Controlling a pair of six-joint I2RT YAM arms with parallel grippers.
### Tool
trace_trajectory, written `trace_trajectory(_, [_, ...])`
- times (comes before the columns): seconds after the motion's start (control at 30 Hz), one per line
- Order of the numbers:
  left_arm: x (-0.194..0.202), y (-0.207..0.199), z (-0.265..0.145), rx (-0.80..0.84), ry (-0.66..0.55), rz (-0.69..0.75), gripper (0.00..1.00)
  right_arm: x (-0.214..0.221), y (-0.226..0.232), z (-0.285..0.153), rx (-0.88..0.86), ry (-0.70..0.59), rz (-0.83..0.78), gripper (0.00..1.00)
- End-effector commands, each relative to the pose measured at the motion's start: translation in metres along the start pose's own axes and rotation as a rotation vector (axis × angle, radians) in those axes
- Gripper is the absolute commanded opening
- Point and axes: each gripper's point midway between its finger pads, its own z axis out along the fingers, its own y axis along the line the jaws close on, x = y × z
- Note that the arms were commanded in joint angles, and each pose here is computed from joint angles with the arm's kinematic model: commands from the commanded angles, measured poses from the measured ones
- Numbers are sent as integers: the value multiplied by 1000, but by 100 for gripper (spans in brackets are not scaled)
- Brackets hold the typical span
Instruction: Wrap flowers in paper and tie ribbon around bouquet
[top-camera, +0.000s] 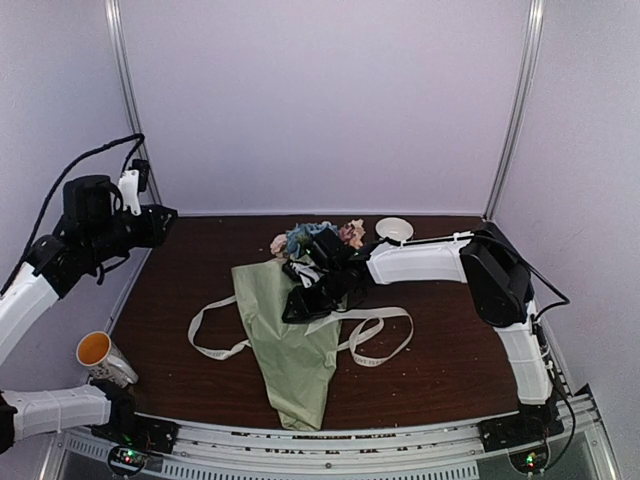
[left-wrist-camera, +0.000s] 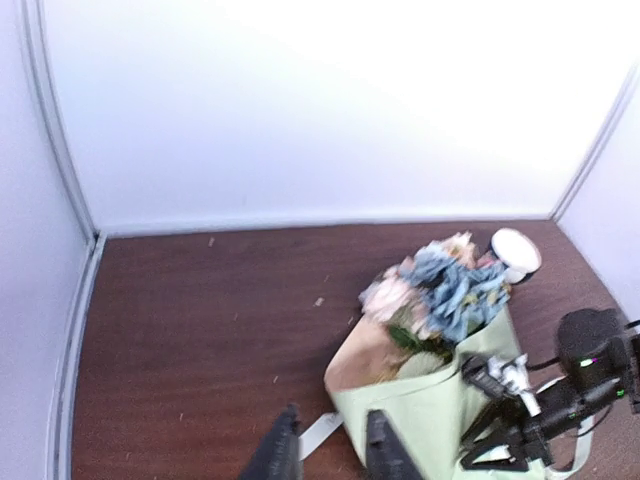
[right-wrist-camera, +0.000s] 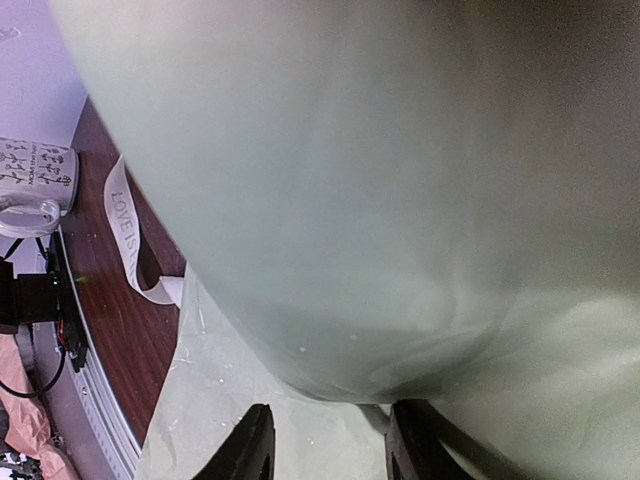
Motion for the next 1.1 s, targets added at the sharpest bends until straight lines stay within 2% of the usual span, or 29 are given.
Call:
trace_trajectory(0.0, [153, 55, 38, -216, 582, 51, 51, 9, -8, 12, 25, 28, 13, 38])
trace_trajectory(0.07, [183, 55, 58, -194, 671, 67, 64, 11, -9, 12, 31, 36, 10, 38])
trace_trajectory(0.17, [204, 56, 86, -167, 727, 112, 72, 15, -13, 11, 48, 49, 3, 38])
trace_trajectory(0.3, [235, 60, 102, -152, 880, 170, 75, 14, -13, 10, 51, 46, 0, 38])
trace_trajectory(0.4, [267, 59, 104, -123, 1007, 156, 76, 12, -11, 9, 46, 40, 1, 38])
trace_trajectory(0.5, [285, 73, 108, -196, 1058, 178, 76, 13, -10, 10, 40, 43, -1, 38])
trace_trajectory(0.6, [289, 79, 116, -239, 1106, 203, 73, 15, -10, 11, 35, 52, -6, 38])
trace_trajectory(0.67, [289, 83, 123, -265, 1099, 205, 65, 15, -10, 11, 35, 53, -10, 38])
trace_trajectory(0.7, [292, 83, 125, -269, 1101, 200, 50, 15, -10, 10, 33, 54, -10, 38])
trace_trajectory(0.77, [296, 78, 127, -239, 1113, 177, 5, 15, -9, 10, 31, 53, -10, 38])
trace_trajectory(0.8, [296, 74, 128, -218, 1105, 163, 0, 14, -8, 10, 27, 50, -10, 38])
trace_trajectory(0.9, [285, 67, 124, -200, 1041, 126, 0, 14, -7, 9, 23, 46, -11, 38])
trace_trajectory(0.97, [258, 68, 119, -238, 937, 105, 0, 15, -8, 10, 27, 51, -8, 37])
trace_trajectory(1.07, [188, 58, 104, -241, 702, 80, 0, 16, -10, 11, 29, 53, -4, 37])
